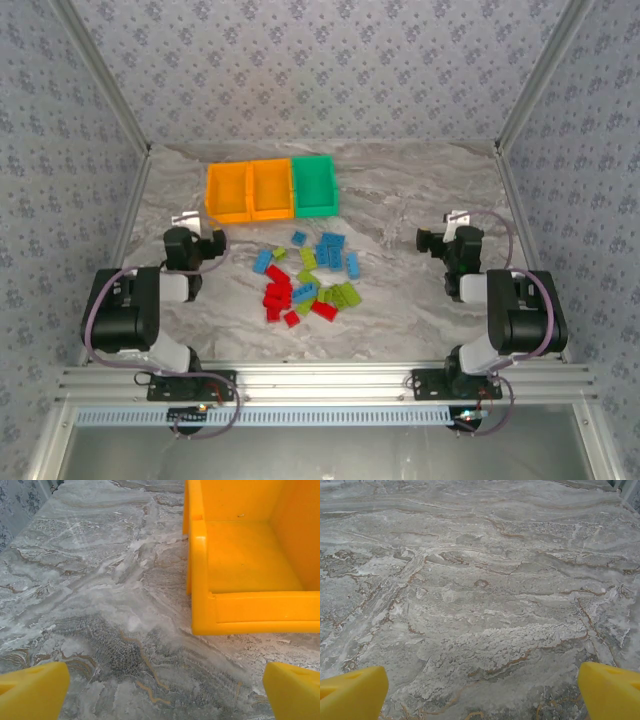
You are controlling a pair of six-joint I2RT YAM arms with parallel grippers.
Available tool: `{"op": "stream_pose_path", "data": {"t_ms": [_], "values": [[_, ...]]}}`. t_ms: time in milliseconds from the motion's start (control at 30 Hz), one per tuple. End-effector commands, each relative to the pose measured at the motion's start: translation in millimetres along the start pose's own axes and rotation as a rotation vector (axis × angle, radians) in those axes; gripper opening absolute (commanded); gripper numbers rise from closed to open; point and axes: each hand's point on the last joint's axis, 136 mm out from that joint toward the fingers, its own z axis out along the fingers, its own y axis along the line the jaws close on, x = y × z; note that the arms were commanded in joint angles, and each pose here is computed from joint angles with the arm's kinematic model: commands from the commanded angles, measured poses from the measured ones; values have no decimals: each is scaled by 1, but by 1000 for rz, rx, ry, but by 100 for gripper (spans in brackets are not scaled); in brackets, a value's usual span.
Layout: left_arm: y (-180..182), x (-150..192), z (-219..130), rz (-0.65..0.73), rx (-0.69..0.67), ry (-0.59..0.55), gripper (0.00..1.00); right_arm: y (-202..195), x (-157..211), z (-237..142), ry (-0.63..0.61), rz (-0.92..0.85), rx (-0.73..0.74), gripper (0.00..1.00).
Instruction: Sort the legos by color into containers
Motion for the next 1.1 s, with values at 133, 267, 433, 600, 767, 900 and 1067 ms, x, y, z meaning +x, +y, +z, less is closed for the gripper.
{"op": "stream_pose_path", "data": {"t_ms": [133,267,433,600,767,900,1067], "values": [[-3,-18,1,-16,14,-52,99,0,-9,3,-22,-13,-3,100],[-3,-19,1,-16,14,-52,99,0,-9,3,-22,-5,-13,100],[-3,-19,1,-15,15,-52,99,-1,-9,3,-22,-2,-11,100],[-3,-18,1,-15,16,-51,99,-3,-14,0,-35,4,2,100],[0,-21,-5,-21,-3,-76,98,-22,-70,-57,-24,144,164,100],[10,-43,-30,-36,-101,-68,99,4,-79,-103,172,325,76,100],[16,-65,-77,-228,-203,43,99,77,-75,-143,398,322,-172,100]]}}
